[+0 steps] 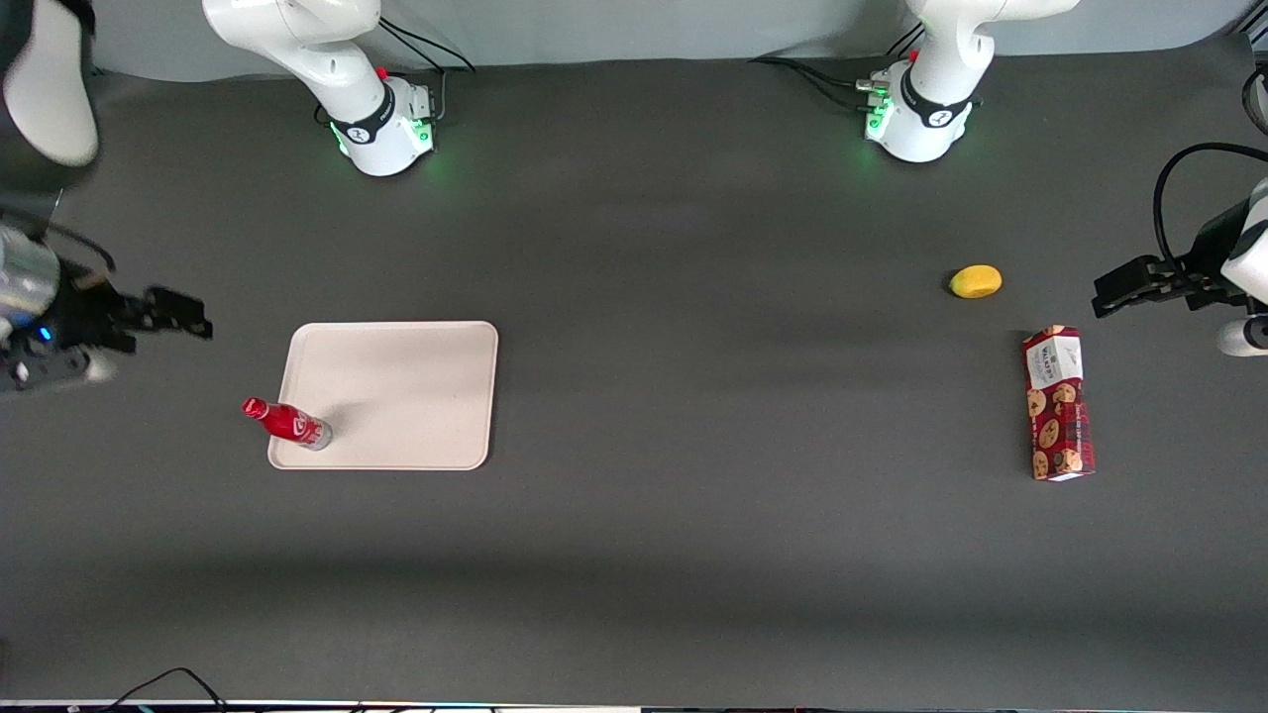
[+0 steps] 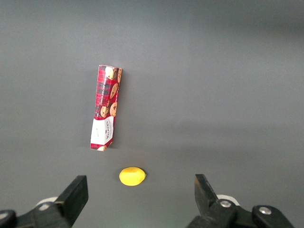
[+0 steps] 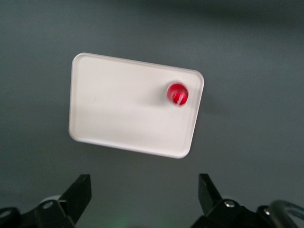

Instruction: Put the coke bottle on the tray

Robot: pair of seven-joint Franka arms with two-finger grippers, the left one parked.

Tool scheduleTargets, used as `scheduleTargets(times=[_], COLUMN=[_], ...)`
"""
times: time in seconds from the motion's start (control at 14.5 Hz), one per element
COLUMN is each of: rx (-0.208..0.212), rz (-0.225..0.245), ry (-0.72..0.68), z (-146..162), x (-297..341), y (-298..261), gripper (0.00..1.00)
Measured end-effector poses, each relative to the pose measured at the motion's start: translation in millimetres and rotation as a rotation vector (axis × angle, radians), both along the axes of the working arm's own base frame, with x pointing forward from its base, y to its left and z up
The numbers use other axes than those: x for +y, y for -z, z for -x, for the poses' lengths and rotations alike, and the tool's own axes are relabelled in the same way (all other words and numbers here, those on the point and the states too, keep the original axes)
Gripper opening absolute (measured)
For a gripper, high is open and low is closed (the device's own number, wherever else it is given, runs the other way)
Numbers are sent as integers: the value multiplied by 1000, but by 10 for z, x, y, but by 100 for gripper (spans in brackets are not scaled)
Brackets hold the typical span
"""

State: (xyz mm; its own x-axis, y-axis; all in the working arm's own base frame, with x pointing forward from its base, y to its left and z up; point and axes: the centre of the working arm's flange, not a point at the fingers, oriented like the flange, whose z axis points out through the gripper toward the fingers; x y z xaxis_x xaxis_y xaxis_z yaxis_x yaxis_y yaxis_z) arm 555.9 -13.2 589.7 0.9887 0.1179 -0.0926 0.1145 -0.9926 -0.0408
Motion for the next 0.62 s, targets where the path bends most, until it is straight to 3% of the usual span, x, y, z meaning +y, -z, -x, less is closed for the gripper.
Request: scheduleTargets(times=[0.28, 0.55, 0.62], rx=[-18, -29, -33], rz=[4, 11, 39], ry=[76, 158, 181], z=[577, 418, 318], x=[378, 93, -68], y=[-365, -12, 116], gripper=[100, 100, 100])
